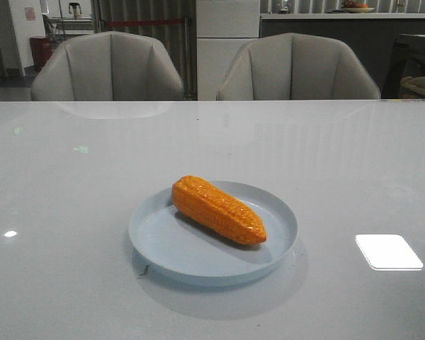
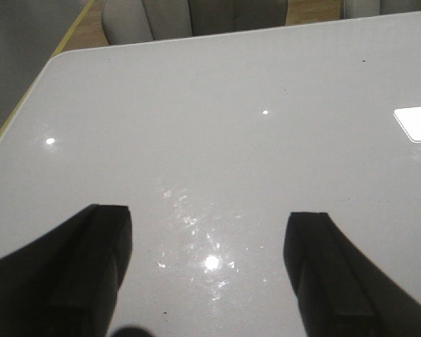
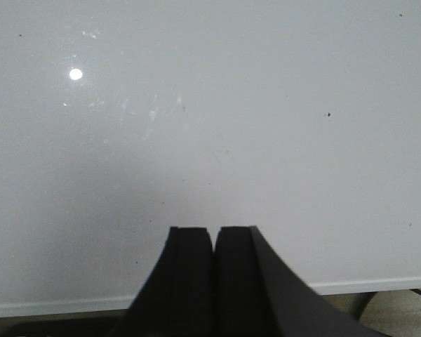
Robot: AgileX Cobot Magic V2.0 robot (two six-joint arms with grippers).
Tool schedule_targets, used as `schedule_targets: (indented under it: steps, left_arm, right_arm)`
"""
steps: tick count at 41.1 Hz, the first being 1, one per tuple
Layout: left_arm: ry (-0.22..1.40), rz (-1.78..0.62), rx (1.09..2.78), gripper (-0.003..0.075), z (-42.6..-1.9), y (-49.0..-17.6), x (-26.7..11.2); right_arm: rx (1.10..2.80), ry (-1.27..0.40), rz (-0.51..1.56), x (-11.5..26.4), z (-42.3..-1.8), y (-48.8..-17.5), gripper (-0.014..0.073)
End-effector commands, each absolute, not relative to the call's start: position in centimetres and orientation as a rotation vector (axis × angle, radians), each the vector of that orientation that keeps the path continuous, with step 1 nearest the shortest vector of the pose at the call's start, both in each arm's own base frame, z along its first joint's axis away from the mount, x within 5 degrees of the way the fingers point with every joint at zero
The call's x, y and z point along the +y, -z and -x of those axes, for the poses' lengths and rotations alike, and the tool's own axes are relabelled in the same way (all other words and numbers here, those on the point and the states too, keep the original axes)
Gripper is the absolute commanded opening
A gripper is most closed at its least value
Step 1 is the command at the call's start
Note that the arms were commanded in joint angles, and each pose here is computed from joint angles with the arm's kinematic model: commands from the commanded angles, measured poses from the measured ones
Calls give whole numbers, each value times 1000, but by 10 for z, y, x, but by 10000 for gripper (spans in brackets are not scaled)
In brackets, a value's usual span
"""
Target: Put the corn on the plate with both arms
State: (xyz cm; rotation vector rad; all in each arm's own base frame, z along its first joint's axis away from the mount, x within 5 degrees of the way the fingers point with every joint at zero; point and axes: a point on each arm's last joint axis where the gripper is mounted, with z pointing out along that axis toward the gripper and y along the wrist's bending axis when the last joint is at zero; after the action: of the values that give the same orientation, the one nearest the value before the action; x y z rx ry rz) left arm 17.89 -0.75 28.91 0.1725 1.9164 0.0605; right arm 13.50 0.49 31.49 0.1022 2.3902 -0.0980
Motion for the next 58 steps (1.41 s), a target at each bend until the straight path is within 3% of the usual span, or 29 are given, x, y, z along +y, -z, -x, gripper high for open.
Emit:
schedule_targets:
  steps: [1,12,22,27,39,48,58]
  left_arm:
    - [-57,-142,1812,507,-182,-306,-7]
    - [-57,-142,1812,507,-182,-306,-7]
    - [-57,-142,1812,507,-182,-306,-7]
    - [-57,-142,1812,507,-182,-306,-7]
    - [-57,-142,1812,507,-182,-306,-7]
    - [-57,-142,1812,507,-182,-306,-7]
    - [-57,-143,1817,507,-182,-304,-7]
  right_arm:
    - [2297,103,-89,4,-138,-328,58]
    - [2290,100,-90,3,-137,-329,57]
    - [2180,-147,-162,9,-103,-341,57]
    - [2011,-199,-169,6,-82,-343,57]
    - [1410,-201,-183,-2,-32,-328,57]
    - [1203,-212,-129,0,-20,-310,57]
    - [1075,-43,9,1,-29,-294,57]
